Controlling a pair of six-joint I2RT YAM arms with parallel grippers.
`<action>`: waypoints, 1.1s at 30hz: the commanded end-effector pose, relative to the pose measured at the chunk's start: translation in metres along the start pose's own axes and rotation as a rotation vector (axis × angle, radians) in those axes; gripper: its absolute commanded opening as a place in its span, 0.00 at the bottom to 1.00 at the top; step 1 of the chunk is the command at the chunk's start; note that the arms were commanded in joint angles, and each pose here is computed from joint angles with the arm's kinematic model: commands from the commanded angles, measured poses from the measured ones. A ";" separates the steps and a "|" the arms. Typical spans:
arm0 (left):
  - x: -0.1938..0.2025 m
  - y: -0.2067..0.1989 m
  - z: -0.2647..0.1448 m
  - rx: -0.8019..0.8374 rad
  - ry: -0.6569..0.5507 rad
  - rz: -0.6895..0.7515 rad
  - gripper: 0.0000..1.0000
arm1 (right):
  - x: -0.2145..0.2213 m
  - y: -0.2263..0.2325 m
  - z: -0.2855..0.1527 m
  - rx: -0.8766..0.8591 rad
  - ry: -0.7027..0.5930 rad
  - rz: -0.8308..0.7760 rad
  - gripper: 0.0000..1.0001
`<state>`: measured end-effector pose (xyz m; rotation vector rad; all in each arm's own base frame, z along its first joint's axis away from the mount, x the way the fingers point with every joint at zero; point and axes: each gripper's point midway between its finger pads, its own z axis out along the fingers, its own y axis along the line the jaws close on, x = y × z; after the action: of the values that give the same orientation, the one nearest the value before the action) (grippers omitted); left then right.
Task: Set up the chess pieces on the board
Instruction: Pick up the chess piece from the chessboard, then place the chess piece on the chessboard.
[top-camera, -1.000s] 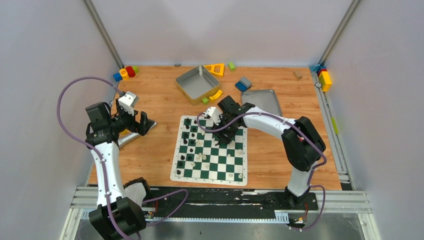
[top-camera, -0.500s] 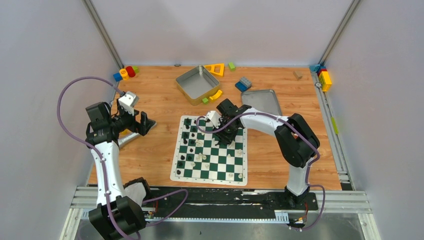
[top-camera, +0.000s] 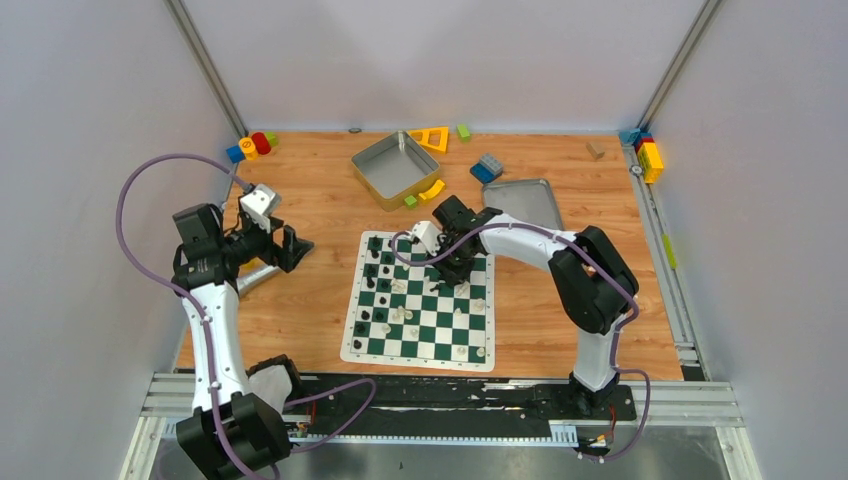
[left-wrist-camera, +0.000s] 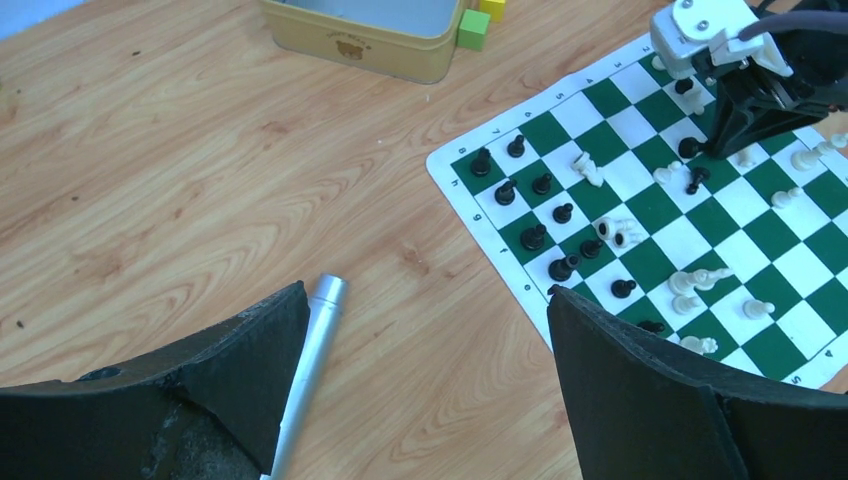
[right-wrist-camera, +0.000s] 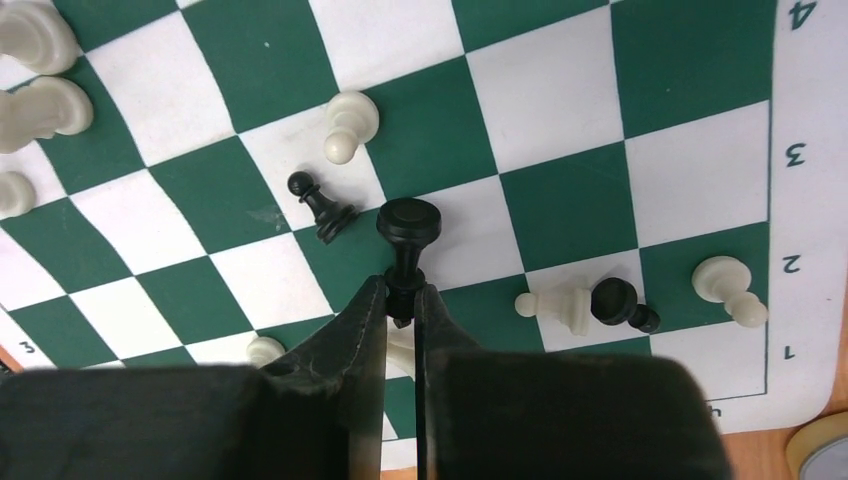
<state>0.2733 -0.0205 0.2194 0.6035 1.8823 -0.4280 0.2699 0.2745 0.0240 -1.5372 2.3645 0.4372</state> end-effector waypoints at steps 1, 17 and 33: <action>-0.010 -0.017 0.007 0.086 -0.035 0.103 0.95 | -0.042 0.003 -0.036 0.001 -0.122 -0.066 0.01; -0.033 -0.144 0.051 0.670 -0.177 0.377 0.91 | -0.105 0.081 -0.124 -0.348 -0.443 -0.238 0.00; -0.024 -0.219 0.080 0.897 -0.227 0.712 0.73 | -0.108 0.107 -0.138 -0.526 -0.460 -0.248 0.00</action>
<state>0.2049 -0.2333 0.1985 1.6134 1.2008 -0.8797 0.2090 0.3431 0.1872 -1.6519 1.8420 1.2045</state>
